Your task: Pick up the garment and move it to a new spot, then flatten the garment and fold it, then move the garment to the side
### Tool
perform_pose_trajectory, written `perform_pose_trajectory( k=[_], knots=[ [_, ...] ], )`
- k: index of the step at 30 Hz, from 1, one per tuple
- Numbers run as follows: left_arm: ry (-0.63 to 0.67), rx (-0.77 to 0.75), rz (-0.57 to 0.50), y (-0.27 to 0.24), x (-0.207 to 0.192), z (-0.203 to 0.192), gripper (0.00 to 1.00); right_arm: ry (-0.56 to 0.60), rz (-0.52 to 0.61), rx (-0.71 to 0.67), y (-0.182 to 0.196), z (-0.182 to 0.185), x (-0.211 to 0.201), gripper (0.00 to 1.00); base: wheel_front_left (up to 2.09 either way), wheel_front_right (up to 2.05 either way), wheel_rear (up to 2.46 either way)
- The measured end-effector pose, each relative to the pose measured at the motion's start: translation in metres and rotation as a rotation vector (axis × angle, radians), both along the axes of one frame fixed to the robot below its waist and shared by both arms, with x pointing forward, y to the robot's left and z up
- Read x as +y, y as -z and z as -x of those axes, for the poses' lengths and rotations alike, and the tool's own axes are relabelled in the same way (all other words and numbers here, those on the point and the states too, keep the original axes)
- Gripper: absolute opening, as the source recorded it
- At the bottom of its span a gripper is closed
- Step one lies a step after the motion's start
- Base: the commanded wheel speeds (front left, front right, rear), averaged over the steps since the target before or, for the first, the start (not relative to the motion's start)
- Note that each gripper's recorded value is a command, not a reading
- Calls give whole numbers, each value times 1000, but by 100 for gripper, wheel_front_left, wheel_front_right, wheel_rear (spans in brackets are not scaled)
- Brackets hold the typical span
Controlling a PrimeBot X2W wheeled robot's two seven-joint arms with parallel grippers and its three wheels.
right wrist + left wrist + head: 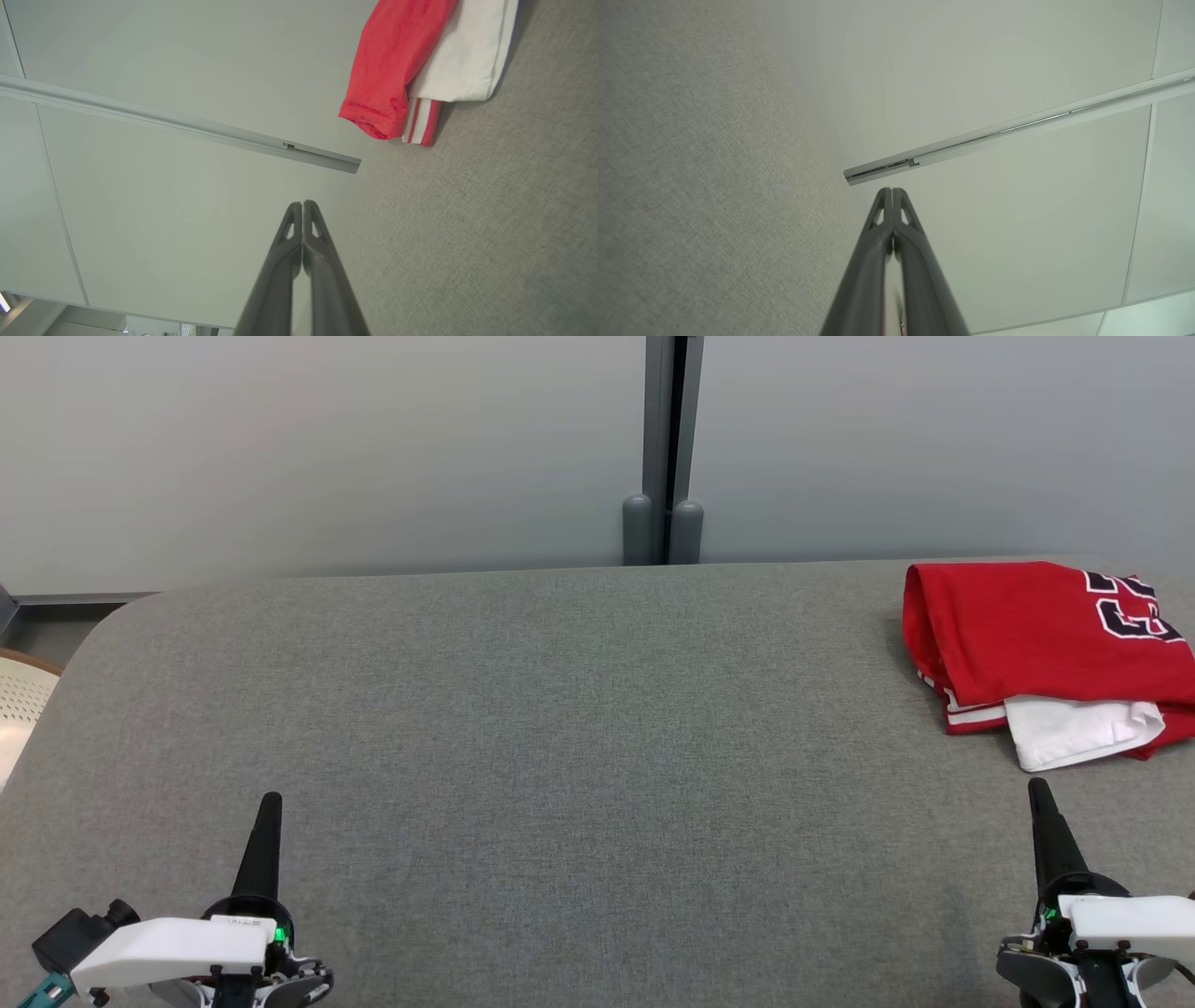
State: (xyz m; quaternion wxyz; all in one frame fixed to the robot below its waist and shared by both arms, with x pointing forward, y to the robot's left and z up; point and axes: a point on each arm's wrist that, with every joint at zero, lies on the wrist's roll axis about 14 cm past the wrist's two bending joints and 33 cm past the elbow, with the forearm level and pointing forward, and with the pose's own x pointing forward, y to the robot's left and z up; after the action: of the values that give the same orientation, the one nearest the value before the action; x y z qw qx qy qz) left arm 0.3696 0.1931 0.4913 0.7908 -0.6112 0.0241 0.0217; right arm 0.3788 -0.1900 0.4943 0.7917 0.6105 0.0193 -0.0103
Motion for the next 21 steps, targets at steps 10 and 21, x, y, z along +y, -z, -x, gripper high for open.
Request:
perform_pose_trajectory(
  k=[10,21],
  knots=[
    [-2,-13,85,-3,2,-5,0,3,-81,-9,-3,-3,-3,0,0,0,0],
    [-4,-30,165,-7,4,-11,0,12,-164,-17,-6,-5,-7,0,0,0,0]
  ],
)
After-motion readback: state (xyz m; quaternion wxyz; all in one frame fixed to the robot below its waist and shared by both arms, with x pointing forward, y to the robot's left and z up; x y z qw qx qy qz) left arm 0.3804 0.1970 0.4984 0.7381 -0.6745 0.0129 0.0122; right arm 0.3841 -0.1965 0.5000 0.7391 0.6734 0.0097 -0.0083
